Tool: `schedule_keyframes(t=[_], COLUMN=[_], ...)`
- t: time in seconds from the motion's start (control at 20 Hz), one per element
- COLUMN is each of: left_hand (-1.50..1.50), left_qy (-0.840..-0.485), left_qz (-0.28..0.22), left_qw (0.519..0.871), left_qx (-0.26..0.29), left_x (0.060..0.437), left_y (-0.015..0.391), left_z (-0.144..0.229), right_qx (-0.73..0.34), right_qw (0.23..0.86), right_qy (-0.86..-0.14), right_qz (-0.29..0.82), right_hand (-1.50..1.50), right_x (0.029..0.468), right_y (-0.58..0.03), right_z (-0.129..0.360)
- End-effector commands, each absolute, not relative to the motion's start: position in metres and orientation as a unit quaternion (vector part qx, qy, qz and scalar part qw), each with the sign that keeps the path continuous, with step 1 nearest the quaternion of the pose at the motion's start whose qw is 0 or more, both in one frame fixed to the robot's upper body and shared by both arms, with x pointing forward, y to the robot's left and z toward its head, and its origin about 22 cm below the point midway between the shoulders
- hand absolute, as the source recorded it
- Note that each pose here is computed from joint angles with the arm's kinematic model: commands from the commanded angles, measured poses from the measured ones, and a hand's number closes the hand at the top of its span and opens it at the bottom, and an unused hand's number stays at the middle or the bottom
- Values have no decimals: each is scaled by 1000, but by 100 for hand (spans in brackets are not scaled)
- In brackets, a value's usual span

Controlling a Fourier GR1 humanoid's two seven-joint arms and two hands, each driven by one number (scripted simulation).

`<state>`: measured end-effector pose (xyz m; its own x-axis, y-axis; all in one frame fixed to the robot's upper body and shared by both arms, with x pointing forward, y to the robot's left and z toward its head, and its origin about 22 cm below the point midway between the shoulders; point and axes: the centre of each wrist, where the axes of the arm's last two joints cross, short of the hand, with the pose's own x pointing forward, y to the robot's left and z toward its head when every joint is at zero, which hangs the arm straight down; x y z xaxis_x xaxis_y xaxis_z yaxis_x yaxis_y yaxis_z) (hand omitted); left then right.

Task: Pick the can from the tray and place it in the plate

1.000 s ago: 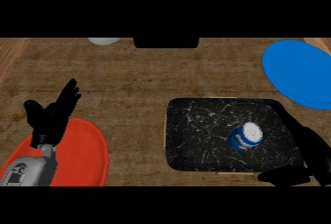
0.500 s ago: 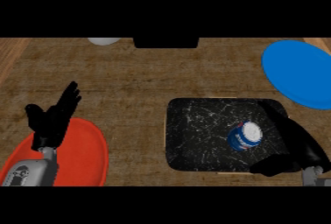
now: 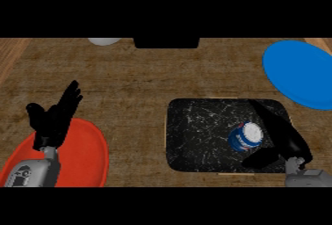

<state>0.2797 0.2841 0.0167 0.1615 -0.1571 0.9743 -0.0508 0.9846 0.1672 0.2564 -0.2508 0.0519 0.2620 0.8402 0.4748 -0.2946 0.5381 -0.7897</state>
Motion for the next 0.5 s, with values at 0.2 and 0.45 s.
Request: schedule_keyframes(t=[0.2, 0.45], left_hand=[0, 0], left_qy=[-644, -651], left_qz=[-39, -36], left_qw=[759, 754], left_qx=[81, 80], left_x=[284, 294], left_y=[293, 285], left_z=[22, 32], right_qx=[-239, -238], right_qw=[727, 715], right_qy=[-454, -484], right_qz=[456, 444], right_hand=[150, 150], right_x=[273, 266], right_y=[-234, -227], right_z=[42, 39])
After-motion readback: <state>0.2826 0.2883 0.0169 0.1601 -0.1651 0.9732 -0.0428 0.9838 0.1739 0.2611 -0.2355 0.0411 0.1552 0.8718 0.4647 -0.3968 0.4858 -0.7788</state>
